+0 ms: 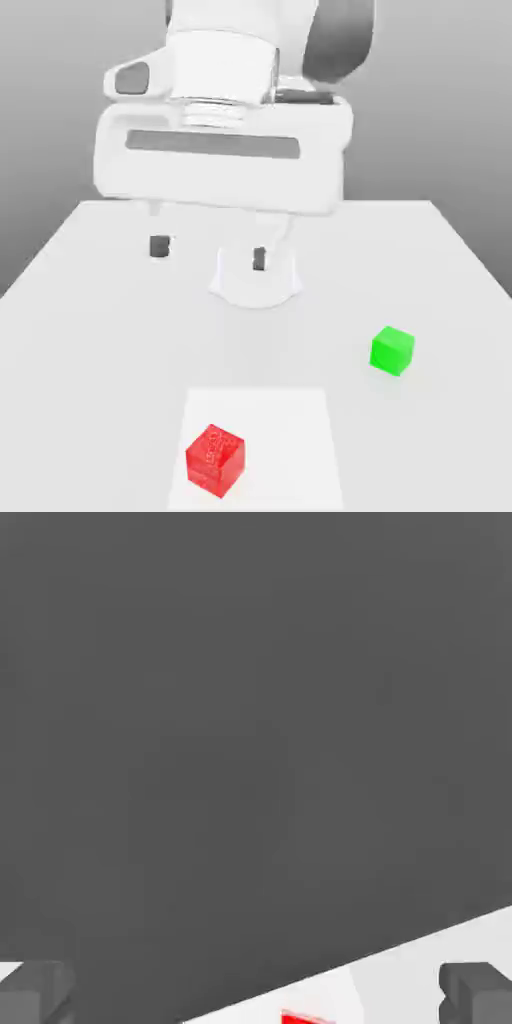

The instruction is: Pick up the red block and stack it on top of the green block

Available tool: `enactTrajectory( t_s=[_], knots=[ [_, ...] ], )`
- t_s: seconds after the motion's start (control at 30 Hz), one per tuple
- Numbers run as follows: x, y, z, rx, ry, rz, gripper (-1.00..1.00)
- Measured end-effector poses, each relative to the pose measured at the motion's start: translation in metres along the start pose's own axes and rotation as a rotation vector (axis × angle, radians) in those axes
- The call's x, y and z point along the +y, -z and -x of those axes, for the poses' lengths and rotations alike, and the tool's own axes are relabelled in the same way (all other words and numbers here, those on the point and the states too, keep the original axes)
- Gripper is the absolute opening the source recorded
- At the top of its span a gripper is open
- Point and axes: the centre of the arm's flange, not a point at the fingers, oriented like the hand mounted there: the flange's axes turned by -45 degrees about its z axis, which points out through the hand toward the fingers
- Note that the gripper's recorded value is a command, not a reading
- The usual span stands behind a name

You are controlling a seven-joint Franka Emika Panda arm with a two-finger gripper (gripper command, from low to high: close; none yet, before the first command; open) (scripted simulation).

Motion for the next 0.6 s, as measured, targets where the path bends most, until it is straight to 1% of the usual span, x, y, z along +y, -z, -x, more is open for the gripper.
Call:
enactTrajectory(
  t_s=[0.27, 0.33, 0.43, 0.47, 0.6],
  knots=[
    [0.024, -0.142, 0.058, -0.236, -0.159, 0.047, 0.00],
    [0.025, -0.169, 0.068, -0.258, -0.174, 0.050, 0.00],
    [0.027, -0.205, 0.080, -0.264, -0.178, 0.051, 0.00],
    [0.027, -0.215, 0.083, -0.264, -0.178, 0.051, -1.00],
    [0.027, -0.215, 0.083, -0.263, -0.178, 0.051, -1.00]
  ],
)
